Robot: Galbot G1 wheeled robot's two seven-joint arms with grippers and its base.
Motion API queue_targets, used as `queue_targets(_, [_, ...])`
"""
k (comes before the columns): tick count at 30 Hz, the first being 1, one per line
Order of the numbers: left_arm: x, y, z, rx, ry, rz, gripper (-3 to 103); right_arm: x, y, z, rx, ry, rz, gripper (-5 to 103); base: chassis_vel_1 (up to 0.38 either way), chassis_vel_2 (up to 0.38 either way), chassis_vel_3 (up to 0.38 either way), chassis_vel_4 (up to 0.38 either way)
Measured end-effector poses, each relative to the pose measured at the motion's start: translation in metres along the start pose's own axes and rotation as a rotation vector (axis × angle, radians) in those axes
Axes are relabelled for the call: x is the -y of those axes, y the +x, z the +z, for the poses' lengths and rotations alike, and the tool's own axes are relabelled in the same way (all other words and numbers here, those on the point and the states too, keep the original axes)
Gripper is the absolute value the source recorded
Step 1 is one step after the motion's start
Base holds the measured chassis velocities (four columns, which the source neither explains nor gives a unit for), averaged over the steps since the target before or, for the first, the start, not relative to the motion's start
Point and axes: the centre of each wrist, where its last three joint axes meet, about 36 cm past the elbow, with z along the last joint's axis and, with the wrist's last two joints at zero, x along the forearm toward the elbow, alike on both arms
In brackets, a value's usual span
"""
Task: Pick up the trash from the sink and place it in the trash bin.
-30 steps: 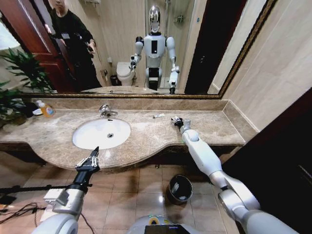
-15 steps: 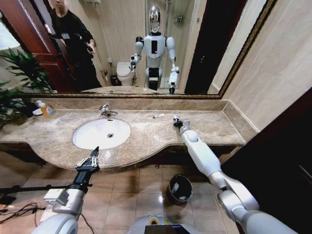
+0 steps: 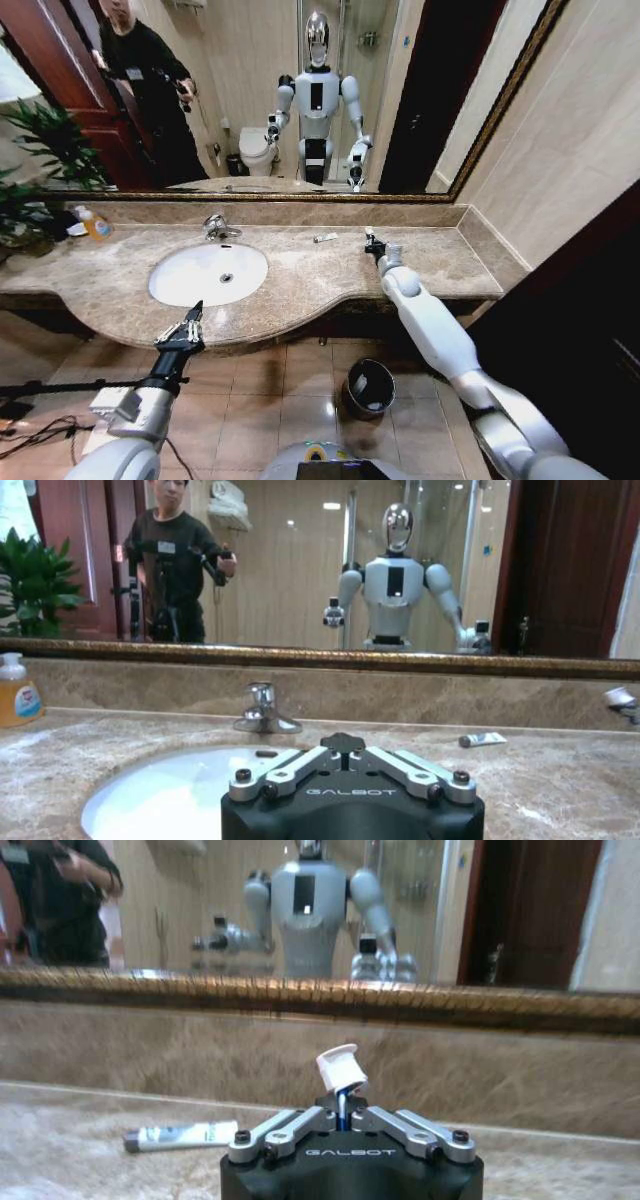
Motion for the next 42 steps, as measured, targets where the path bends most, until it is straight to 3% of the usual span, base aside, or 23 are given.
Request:
queue_targets(6, [0.000,0.000,0.000,0.000,0.000,0.000,0,0.009,0.063,0.010,-0.015,0.005,-0.016,3,0.000,0.000,0.000,0.000])
queue_targets(10, [0.000,0.000,0.000,0.000,0.000,0.000,0,-0.002,0.118,0.011,-0.030,-0.021,-0.047,3,0.000,0.000,0.000,0.000])
queue_targets(14, [0.000,0.000,0.000,0.000,0.000,0.000,0,-0.008,0.141,0.013,-0.039,-0.041,-0.047,3,0.000,0.000,0.000,0.000])
queue_targets(19, [0.000,0.000,0.000,0.000,0.000,0.000,0,-0.028,0.193,0.051,-0.118,-0.062,-0.067,3,0.000,0.000,0.000,0.000])
queue_targets(24, [0.000,0.000,0.000,0.000,0.000,0.000,0,-0.031,0.231,0.085,-0.152,-0.048,-0.023,3,0.000,0.000,0.000,0.000])
queue_targets(29, [0.000,0.000,0.000,0.000,0.000,0.000,0,-0.033,0.240,0.114,-0.184,-0.035,0.007,3,0.000,0.000,0.000,0.000])
queue_targets(32, [0.000,0.000,0.000,0.000,0.000,0.000,0,-0.035,0.243,0.147,-0.229,-0.021,0.031,3,0.000,0.000,0.000,0.000])
queue_targets(35, [0.000,0.000,0.000,0.000,0.000,0.000,0,-0.036,0.244,0.205,-0.311,-0.002,0.060,3,0.000,0.000,0.000,0.000])
queue_targets(42, [0.000,0.000,0.000,0.000,0.000,0.000,0,-0.049,0.239,0.267,-0.437,-0.044,0.082,3,0.000,0.000,0.000,0.000])
